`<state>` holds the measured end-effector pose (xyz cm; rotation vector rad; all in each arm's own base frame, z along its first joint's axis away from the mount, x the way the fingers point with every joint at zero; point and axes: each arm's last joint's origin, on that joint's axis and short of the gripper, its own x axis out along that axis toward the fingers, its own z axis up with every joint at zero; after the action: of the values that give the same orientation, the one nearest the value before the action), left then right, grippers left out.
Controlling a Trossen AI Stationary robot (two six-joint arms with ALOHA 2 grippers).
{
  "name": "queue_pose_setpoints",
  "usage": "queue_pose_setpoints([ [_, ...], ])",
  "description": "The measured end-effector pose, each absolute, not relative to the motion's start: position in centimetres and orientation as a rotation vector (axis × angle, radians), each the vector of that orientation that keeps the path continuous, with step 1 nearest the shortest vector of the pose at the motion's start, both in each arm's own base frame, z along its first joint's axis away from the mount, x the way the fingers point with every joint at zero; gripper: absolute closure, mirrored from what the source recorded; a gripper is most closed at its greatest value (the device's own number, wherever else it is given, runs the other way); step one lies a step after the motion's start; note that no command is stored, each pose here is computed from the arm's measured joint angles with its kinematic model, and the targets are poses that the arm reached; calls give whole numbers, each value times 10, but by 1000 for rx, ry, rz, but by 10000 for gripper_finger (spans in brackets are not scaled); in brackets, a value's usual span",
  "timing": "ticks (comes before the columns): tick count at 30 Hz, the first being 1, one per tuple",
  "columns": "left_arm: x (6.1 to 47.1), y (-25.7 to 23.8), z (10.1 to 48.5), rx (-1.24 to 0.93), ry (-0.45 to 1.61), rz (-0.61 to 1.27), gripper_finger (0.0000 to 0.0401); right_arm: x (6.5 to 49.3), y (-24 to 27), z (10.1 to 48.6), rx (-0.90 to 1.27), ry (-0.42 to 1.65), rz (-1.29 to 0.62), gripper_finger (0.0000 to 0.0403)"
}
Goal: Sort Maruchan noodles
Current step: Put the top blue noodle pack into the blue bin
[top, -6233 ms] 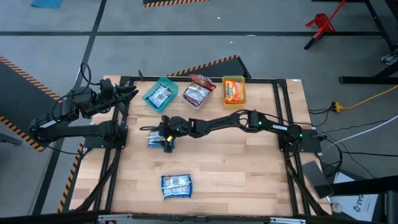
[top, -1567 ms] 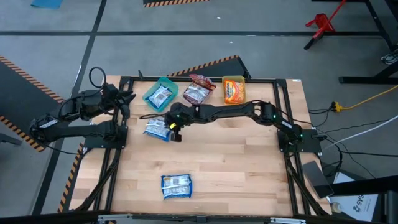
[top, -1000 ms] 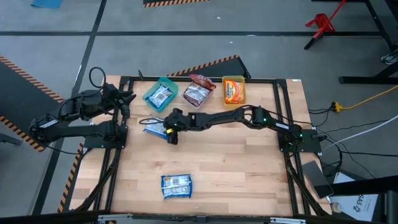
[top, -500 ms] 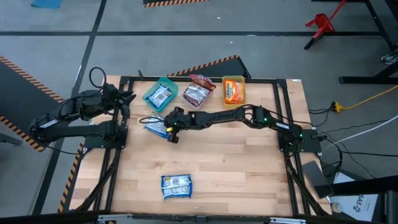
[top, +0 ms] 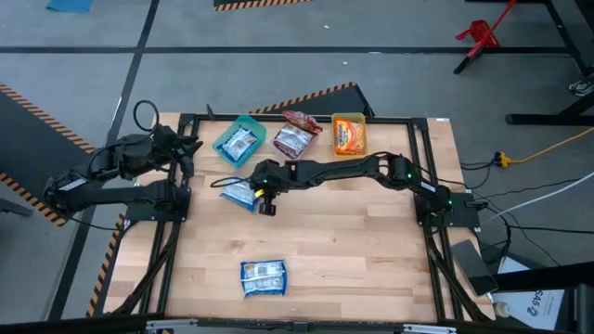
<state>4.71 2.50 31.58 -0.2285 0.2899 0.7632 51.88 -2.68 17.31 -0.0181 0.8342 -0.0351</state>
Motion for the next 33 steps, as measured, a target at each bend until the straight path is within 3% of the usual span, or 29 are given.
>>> queue_pose_setpoints([
  [11, 51, 26, 307, -240, 318, 760, 300, 499, -18, 180, -29, 1012, 58, 385],
  [15, 58, 27, 289, -265, 366, 743, 300, 501, -17, 178, -35, 1001, 81, 325],
  [22, 79, 29, 257, -372, 354, 653, 300, 510, -24, 173, -184, 934, -13, 156],
  [25, 87, 29, 246, -480, 346, 633, 300, 511, -35, 166, -198, 947, -61, 105],
  [29, 92, 30, 232, -592, 367, 667, 300, 514, -45, 165, -166, 911, -49, 72],
  [33, 97, 31, 219, -620, 423, 693, 300, 518, -52, 151, -136, 901, -11, 69],
])
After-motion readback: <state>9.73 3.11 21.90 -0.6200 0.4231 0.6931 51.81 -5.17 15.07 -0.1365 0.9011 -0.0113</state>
